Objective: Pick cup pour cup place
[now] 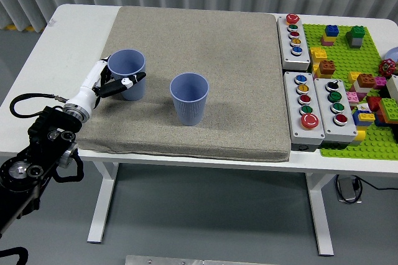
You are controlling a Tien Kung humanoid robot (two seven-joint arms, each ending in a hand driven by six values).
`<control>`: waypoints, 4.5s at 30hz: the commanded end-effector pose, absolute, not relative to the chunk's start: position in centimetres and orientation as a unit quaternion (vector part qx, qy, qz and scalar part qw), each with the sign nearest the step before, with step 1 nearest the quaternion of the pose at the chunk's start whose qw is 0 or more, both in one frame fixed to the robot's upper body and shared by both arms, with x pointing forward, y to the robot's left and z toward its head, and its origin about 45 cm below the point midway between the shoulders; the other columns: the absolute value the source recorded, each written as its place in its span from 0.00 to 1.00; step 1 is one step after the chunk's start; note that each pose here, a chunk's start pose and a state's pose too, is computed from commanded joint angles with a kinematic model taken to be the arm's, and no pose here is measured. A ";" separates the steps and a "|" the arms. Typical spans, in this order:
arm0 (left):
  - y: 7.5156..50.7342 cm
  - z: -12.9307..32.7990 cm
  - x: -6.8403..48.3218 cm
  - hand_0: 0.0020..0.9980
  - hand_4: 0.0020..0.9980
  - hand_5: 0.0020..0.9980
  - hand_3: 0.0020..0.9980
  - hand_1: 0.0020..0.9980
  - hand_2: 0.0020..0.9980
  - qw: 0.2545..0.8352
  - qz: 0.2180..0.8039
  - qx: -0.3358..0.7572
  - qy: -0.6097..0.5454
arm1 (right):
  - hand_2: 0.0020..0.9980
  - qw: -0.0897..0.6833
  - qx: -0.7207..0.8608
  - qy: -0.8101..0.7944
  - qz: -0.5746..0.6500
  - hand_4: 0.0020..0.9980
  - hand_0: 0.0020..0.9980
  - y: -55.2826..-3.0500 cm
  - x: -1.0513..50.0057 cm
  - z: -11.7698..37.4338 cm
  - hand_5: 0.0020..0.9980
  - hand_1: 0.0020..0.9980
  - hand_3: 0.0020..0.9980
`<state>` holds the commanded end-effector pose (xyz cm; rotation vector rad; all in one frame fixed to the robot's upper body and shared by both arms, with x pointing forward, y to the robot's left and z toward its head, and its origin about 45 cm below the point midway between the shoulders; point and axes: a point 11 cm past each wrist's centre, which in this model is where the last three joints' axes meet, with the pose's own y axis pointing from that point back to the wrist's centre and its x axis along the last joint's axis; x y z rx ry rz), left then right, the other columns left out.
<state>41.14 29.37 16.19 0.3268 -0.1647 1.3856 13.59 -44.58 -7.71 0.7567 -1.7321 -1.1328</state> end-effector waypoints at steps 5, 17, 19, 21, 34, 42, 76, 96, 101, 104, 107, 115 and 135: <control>29.2 16.0 41.0 0.57 0.94 0.35 0.74 0.61 0.77 0.754 0.636 0.148 -0.074 | 0.61 0.452 0.306 -0.701 -0.459 0.00 0.70 -44.6 13.5 -7.8 0.33 0.67 0.61; 29.3 16.0 40.9 0.57 0.93 0.35 0.63 0.61 0.74 0.752 0.639 0.147 -0.075 | 0.61 0.454 0.306 -0.700 -0.459 0.00 0.69 -44.6 13.3 -7.8 0.33 0.67 0.61; 29.2 16.0 40.9 0.57 0.92 0.34 0.61 0.61 0.73 0.752 0.638 0.147 -0.075 | 0.61 0.455 0.306 -0.699 -0.459 0.00 0.70 -44.6 13.2 -7.8 0.33 0.67 0.61; 29.2 15.9 40.8 0.57 0.92 0.34 0.61 0.61 0.73 0.752 0.638 0.147 -0.075 | 0.61 0.455 0.305 -0.699 -0.459 0.00 0.70 -44.6 13.2 -7.8 0.33 0.67 0.61; 28.6 16.3 40.5 0.48 0.89 0.29 0.60 0.55 0.69 0.751 0.642 0.132 -0.081 | 0.61 0.456 0.306 -0.698 -0.460 0.00 0.70 -44.7 13.1 -7.8 0.33 0.67 0.61; 28.4 16.6 40.5 0.44 0.87 0.26 0.59 0.52 0.68 0.751 0.642 0.127 -0.085 | 0.61 0.454 0.306 -0.699 -0.459 0.00 0.70 -44.7 13.2 -7.8 0.33 0.67 0.61; 27.2 22.7 41.1 0.42 0.83 0.21 0.56 0.50 0.64 0.745 0.589 0.166 -0.266 | 0.61 0.451 0.304 -0.704 -0.457 0.00 0.70 -44.9 13.2 -7.7 0.33 0.67 0.61; 24.6 26.5 41.6 0.41 0.82 0.20 0.54 0.49 0.62 0.702 0.514 0.225 -0.438 | 0.61 0.453 0.302 -0.703 -0.459 0.00 0.70 -45.0 12.9 -7.8 0.32 0.67 0.61; 24.5 27.2 41.8 0.41 0.81 0.19 0.54 0.48 0.61 0.684 0.496 0.244 -0.475 | 0.61 0.452 0.302 -0.703 -0.458 0.00 0.70 -45.0 13.0 -7.7 0.32 0.67 0.61; 24.4 27.5 41.8 0.41 0.81 0.19 0.53 0.48 0.61 0.678 0.490 0.248 -0.489 | 0.61 0.451 0.302 -0.704 -0.459 0.00 0.70 -45.0 13.0 -7.7 0.32 0.67 0.61; 24.2 27.7 41.8 0.41 0.81 0.19 0.53 0.48 0.61 0.675 0.487 0.248 -0.495 | 0.61 0.451 0.302 -0.704 -0.459 0.00 0.70 -45.0 13.0 -7.7 0.32 0.67 0.61; 23.8 28.0 41.9 0.40 0.79 0.17 0.52 0.47 0.60 0.658 0.469 0.262 -0.527 | 0.61 0.448 0.302 -0.706 -0.458 0.00 0.70 -45.0 13.3 -7.7 0.32 0.67 0.61; 23.1 28.9 41.9 0.40 0.78 0.16 0.52 0.47 0.58 0.621 0.426 0.288 -0.592 | 0.61 0.446 0.302 -0.707 -0.458 0.00 0.70 -45.0 13.5 -7.6 0.32 0.67 0.61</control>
